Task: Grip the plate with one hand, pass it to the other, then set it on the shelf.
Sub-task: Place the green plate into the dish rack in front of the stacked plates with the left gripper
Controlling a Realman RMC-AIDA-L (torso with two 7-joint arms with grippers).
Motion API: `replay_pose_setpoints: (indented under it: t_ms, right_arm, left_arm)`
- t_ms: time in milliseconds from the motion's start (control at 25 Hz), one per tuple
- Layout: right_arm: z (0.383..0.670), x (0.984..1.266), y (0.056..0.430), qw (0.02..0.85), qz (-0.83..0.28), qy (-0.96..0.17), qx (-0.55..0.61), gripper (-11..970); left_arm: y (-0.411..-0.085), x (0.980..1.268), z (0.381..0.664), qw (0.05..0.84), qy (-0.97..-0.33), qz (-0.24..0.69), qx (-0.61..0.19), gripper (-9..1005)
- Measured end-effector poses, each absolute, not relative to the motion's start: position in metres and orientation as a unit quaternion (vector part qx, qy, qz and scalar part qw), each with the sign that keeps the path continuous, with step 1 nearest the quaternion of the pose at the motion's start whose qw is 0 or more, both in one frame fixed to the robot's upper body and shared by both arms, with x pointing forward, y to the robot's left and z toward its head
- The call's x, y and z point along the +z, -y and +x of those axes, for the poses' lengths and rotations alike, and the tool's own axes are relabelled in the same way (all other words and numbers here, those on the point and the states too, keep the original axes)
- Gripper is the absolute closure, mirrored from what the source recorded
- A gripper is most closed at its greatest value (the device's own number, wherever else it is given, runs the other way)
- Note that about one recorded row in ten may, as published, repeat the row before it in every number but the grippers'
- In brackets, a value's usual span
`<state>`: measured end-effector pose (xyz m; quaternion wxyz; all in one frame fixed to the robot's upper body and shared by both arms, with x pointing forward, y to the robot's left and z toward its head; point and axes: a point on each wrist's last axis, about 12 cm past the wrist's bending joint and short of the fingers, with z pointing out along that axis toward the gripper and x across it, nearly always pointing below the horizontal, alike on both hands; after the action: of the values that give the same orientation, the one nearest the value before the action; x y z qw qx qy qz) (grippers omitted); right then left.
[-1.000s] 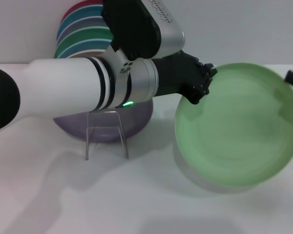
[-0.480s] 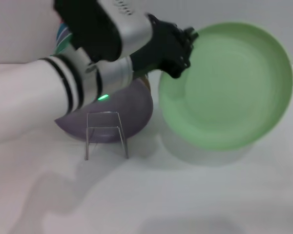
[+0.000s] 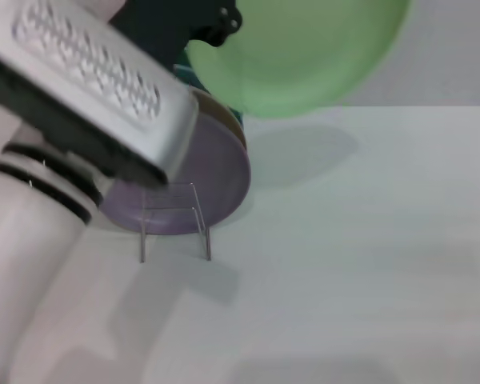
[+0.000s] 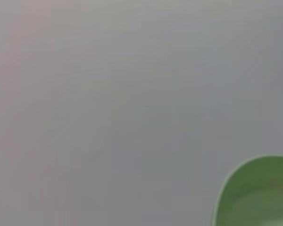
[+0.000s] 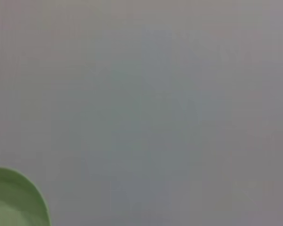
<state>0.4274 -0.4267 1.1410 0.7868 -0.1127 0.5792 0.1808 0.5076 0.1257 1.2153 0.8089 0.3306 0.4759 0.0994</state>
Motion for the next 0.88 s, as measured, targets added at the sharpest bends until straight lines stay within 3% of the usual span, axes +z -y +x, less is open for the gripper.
replay_pose_setpoints:
  t_ms: [160,280,600,880]
  right_arm:
    - [0.427,1.141,0.427,0.786,-0.112,-0.579,0.182,277]
    - [0.427,1.141,0.427,0.786,-0.112,-0.579,0.186,276]
    - [0.428,1.141,0.426,0.785,-0.111,-0.579,0.191,276]
    - [0.429,1.141,0.425,0.785,-0.113,-0.578,0.194,277]
  left_arm:
    - [-0.130,1.207,0.500,0.846,-0.435,0.287,0.115,962]
    - [-0.149,1.196,0.496,0.884,-0.415,0.210,0.052,961]
    - [-0.200,1.150,0.504,0.893,-0.406,0.191,-0.026,961]
    - [-0.220,1.118,0.509,0.888,-0.406,0.215,-0.014,961]
